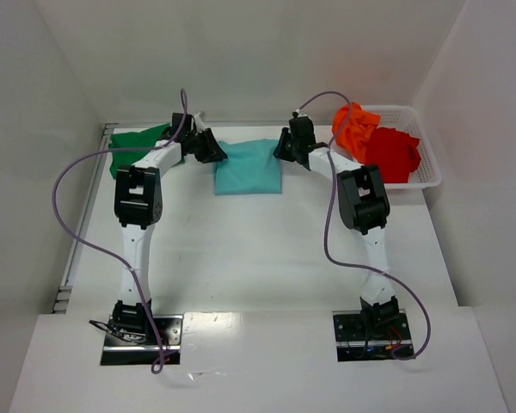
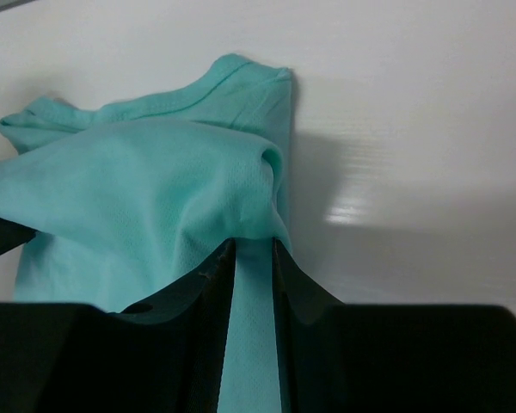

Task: Fold and stack the t-shirts
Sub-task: Fold the long partially folded tshirt into a neat square, then put the neatly folded tshirt into the corner of the board with the left arm

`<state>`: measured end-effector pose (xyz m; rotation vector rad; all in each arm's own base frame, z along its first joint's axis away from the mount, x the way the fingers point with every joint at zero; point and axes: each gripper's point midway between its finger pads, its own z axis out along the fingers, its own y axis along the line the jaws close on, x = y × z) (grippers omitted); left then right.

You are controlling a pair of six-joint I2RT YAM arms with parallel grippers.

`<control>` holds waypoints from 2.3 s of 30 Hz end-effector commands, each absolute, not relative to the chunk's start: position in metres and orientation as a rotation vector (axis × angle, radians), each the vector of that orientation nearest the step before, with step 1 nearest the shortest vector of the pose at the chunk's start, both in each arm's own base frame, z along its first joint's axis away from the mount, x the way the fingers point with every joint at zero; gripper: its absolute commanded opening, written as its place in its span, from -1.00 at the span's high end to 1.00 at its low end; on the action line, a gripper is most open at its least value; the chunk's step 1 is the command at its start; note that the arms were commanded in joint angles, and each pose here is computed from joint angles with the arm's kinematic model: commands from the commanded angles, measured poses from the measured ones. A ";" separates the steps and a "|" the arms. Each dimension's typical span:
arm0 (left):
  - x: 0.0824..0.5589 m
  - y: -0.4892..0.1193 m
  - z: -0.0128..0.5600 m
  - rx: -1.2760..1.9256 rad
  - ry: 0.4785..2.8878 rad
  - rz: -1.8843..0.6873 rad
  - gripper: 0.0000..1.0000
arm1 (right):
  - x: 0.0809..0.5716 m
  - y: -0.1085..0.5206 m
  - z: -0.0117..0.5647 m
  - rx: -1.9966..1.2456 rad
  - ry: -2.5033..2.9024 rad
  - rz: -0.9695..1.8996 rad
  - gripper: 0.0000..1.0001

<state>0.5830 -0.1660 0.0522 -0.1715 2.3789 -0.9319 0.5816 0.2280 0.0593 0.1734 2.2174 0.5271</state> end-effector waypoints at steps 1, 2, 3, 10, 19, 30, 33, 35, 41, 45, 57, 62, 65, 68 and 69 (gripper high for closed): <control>0.599 -0.160 0.060 -0.215 2.352 -0.843 0.28 | 0.603 0.227 0.080 0.160 2.150 0.510 0.42; 0.602 -0.153 0.061 -0.251 2.347 -0.795 0.32 | 0.605 0.229 0.079 0.154 2.149 0.521 0.42; 0.604 -0.151 0.068 -0.256 2.333 -0.775 0.34 | 0.607 0.230 0.084 0.153 2.139 0.524 0.42; 0.594 -0.137 0.062 -0.337 2.317 -0.689 0.58 | 0.618 0.247 0.076 0.134 2.154 0.608 0.42; 0.588 -0.128 0.063 -0.368 2.324 -0.631 0.83 | 0.620 0.264 0.067 0.093 2.179 0.662 0.49; 0.551 -0.127 0.119 -0.308 2.259 -0.722 -0.32 | 0.607 0.284 0.124 -0.003 2.118 0.699 0.49; 0.539 -0.134 0.123 -0.255 2.264 -0.771 -0.56 | 0.600 0.277 0.144 0.009 2.090 0.681 0.41; 0.526 -0.143 0.115 -0.228 2.297 -0.847 -0.63 | 0.592 0.271 0.143 0.023 2.104 0.658 0.38; 0.516 -0.146 0.095 -0.231 2.344 -0.837 -0.69 | 0.563 0.240 0.152 0.068 2.097 0.538 -0.08; 0.514 -0.141 0.075 -0.277 2.376 -0.796 -0.79 | 0.552 0.235 0.140 0.048 2.135 0.513 -0.36; 0.529 -0.147 0.034 -0.329 2.401 -0.806 -0.99 | 0.524 0.198 0.183 0.028 2.108 0.408 -0.59; 0.531 -0.153 0.019 -0.347 2.419 -0.816 -0.94 | 0.508 0.156 0.258 0.081 1.960 0.426 -0.74; 0.532 -0.164 0.015 -0.337 2.427 -0.828 -0.91 | 0.499 0.147 0.276 0.096 1.922 0.416 -0.80; 0.530 -0.174 0.011 -0.352 2.444 -0.824 -0.91 | 0.492 0.144 0.280 0.084 1.915 0.409 -0.82; 0.530 -0.172 0.004 -0.363 2.453 -0.807 -0.91 | 0.492 0.139 0.277 0.094 1.925 0.401 -0.84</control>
